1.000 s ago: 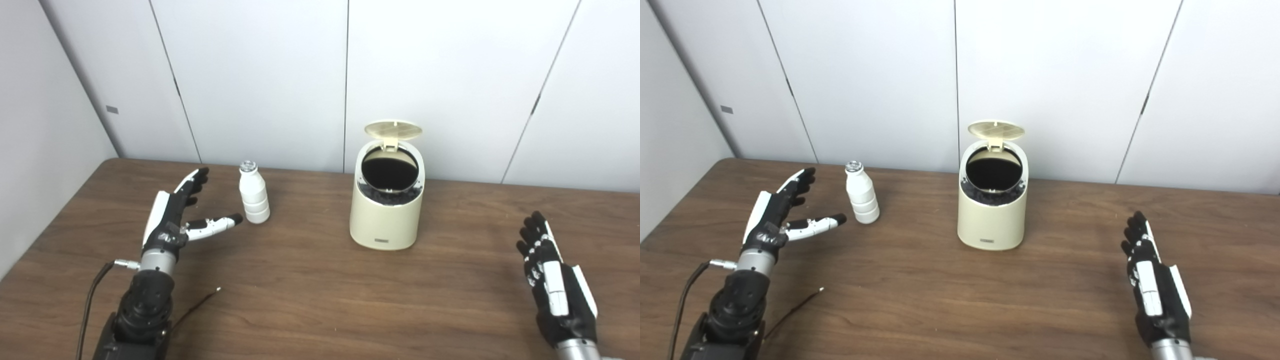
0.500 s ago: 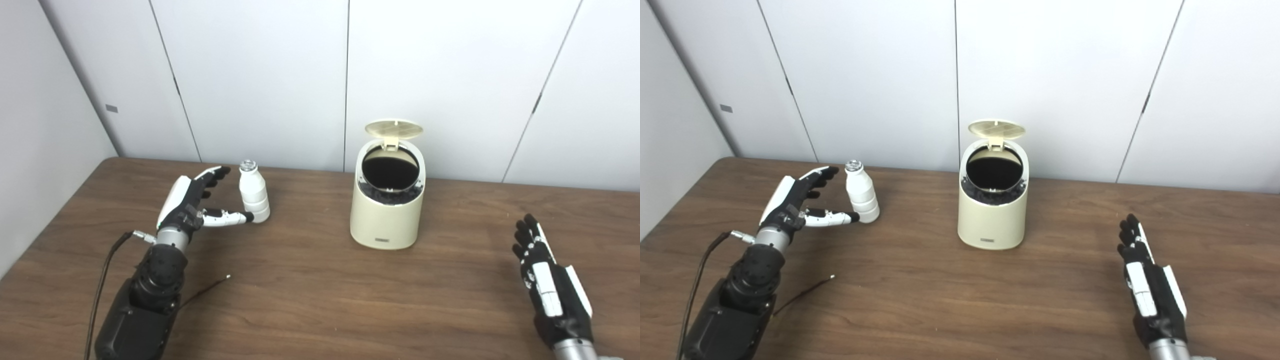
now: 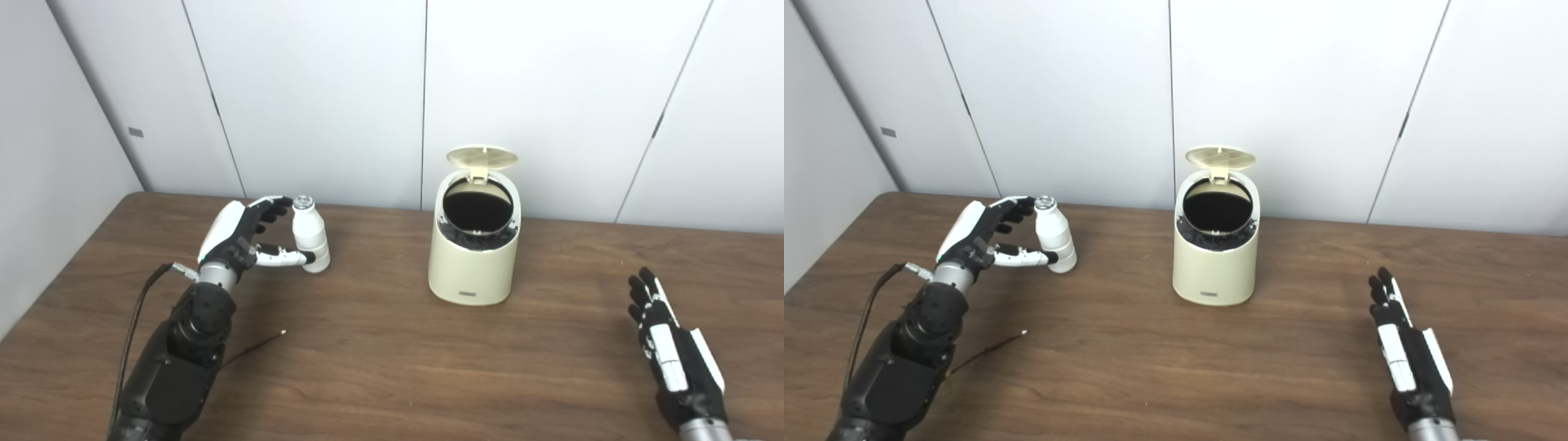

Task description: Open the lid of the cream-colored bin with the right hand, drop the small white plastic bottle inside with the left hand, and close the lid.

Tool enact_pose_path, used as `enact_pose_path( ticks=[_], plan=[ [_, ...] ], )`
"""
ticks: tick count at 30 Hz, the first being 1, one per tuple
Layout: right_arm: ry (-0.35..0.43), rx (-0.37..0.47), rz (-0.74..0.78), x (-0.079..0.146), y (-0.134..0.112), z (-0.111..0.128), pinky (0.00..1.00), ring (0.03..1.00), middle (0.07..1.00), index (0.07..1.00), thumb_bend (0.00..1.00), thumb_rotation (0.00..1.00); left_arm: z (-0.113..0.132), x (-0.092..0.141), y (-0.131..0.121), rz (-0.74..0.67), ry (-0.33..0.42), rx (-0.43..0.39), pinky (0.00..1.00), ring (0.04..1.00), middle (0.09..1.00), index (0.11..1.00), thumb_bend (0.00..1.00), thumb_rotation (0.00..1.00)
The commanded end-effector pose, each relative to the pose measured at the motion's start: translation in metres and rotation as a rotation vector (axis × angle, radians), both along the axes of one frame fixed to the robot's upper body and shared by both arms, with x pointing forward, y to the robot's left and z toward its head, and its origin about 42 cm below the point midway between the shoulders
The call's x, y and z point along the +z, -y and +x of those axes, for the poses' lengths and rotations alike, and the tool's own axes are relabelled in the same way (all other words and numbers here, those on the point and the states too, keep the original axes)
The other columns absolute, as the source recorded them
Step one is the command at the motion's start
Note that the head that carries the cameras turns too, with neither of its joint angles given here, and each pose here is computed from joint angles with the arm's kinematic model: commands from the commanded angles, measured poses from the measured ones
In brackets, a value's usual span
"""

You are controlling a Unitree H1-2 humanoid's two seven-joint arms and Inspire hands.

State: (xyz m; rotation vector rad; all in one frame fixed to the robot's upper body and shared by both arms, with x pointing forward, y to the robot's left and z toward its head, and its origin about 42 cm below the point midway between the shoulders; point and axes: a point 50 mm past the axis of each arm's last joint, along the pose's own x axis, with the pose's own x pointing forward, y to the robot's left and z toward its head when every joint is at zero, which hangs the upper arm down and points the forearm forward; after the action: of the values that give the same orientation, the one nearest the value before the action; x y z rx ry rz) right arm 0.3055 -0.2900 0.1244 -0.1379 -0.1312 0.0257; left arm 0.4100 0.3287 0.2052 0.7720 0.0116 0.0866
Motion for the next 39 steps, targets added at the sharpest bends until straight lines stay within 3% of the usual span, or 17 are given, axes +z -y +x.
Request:
enact_pose_path(
  ticks=[1, 25, 39],
  plan=[
    [0.001, -0.016, 0.011, -0.004, -0.002, -0.006, 1.00, 1.000, 0.979, 1.000, 0.66, 0.95, 0.012, 0.029, -0.003, 0.015, 0.088, -0.017, 0.77, 0.816, 0.809, 0.818, 0.86, 0.14],
    [-0.013, -0.064, -0.011, 0.000, -0.006, -0.006, 1.00, 1.000, 0.973, 0.998, 0.67, 0.97, 0.019, 0.034, 0.008, -0.004, 0.092, -0.040, 0.71, 0.797, 0.805, 0.802, 0.83, 0.12],
    [-0.024, -0.062, 0.012, 0.000, -0.008, -0.006, 1.00, 1.000, 0.983, 1.000, 0.62, 0.98, 0.019, 0.028, 0.011, -0.011, 0.077, -0.043, 0.70, 0.783, 0.794, 0.793, 0.83, 0.14]
  ],
)
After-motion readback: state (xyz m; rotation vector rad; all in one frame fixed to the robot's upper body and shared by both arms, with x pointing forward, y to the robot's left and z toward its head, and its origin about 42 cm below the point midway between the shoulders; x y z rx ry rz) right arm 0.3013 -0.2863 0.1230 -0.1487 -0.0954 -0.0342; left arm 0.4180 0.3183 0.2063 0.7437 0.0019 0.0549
